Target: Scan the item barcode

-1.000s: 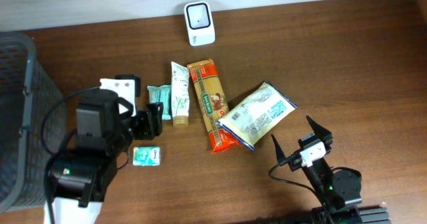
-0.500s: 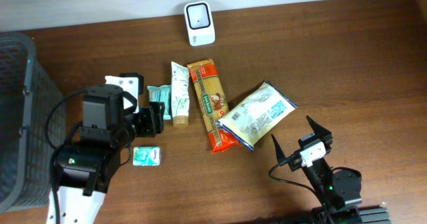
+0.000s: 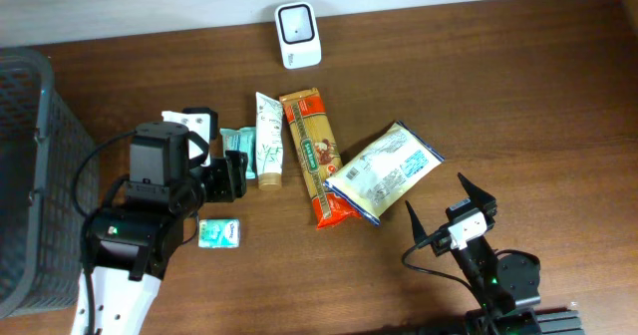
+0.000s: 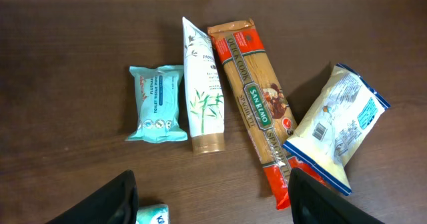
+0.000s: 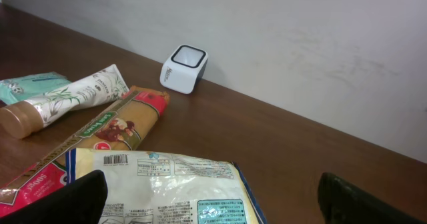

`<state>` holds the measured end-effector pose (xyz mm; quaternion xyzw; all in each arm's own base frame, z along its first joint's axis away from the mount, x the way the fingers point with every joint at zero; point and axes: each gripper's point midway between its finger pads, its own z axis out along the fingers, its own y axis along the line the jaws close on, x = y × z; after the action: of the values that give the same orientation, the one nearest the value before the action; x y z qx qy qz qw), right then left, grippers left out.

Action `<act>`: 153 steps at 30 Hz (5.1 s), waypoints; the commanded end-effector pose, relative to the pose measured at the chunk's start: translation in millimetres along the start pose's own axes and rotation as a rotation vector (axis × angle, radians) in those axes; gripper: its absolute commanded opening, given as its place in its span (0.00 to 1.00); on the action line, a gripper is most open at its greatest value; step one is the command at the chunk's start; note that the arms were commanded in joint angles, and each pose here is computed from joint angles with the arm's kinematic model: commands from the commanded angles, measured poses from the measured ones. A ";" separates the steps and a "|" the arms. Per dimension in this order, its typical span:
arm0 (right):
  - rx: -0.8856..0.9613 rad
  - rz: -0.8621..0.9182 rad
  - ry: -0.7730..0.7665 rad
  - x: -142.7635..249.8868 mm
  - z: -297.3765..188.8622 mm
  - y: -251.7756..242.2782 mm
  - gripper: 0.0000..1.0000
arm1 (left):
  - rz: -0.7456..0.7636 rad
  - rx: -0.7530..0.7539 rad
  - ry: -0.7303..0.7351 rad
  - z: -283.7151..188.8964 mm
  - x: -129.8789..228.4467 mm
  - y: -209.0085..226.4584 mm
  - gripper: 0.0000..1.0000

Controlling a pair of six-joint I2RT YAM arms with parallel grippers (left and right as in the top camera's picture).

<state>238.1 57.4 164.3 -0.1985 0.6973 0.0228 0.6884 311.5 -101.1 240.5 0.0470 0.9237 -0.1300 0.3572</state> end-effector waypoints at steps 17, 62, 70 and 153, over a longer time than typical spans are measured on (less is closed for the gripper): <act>0.010 0.015 0.007 3.6 0.2 -1.3 0.99 | 0.026 -0.059 -0.044 -1.9 -11.2 8.2 0.76; 0.010 0.015 0.007 3.6 0.2 -1.3 0.99 | -0.093 -0.564 -0.200 -84.9 -30.1 152.8 0.99; 0.010 0.015 0.007 3.6 0.2 -1.3 0.99 | -0.094 -0.564 -0.188 -84.4 -27.0 152.7 0.99; -0.821 0.571 1.380 208.7 108.5 39.0 0.57 | -0.094 -0.564 -0.188 -84.5 -27.1 152.7 0.99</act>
<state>378.3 85.0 15.0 -0.2610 0.8909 0.3647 0.0712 305.2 65.4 277.4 -0.0990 0.8946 0.1068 0.4224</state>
